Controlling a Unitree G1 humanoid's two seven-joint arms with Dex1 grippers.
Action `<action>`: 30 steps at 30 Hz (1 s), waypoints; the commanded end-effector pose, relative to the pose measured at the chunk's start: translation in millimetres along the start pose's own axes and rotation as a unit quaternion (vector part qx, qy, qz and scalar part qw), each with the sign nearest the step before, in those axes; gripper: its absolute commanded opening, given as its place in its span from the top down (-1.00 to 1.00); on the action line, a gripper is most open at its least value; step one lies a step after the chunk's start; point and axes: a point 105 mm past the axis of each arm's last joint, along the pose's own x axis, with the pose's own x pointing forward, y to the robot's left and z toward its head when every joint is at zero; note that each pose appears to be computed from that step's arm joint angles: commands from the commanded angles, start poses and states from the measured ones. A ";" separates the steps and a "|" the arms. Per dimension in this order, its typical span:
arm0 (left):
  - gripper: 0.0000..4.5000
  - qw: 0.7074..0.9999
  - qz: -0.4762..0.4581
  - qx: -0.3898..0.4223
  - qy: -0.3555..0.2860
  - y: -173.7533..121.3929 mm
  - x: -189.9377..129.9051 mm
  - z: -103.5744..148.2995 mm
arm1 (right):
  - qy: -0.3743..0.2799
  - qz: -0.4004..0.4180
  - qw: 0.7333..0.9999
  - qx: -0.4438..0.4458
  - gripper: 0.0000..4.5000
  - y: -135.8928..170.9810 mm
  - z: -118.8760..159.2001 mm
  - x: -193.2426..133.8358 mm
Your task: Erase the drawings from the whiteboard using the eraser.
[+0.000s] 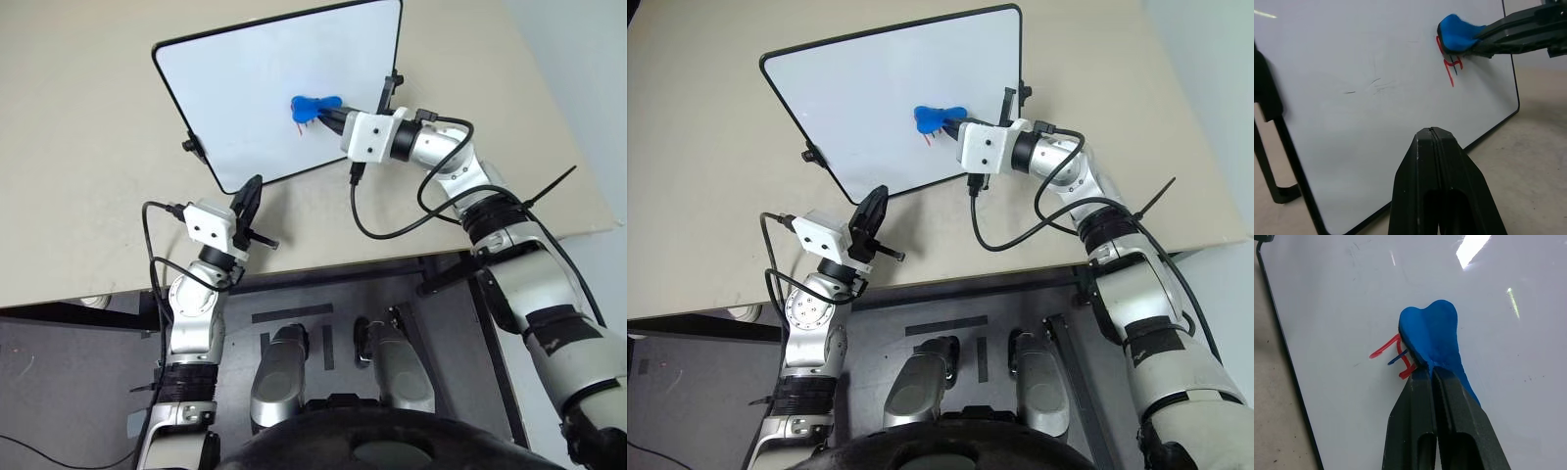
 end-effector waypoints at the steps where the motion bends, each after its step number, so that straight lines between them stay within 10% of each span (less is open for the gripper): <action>1: 1.00 1.000 0.000 0.010 -0.026 -0.5 1.7 13.0 | 0.009 0.020 1.000 0.004 0.98 12.5 -5.5 4.4; 18: 1.00 1.000 -0.006 0.005 -0.027 -4.4 4.6 12.4 | -0.068 -0.112 0.990 -0.044 0.98 -42.2 32.2 5.3; 30: 1.00 1.000 -0.005 0.003 -0.028 -5.6 4.7 12.3 | -0.011 -0.014 1.000 -0.002 0.98 20.6 7.4 22.6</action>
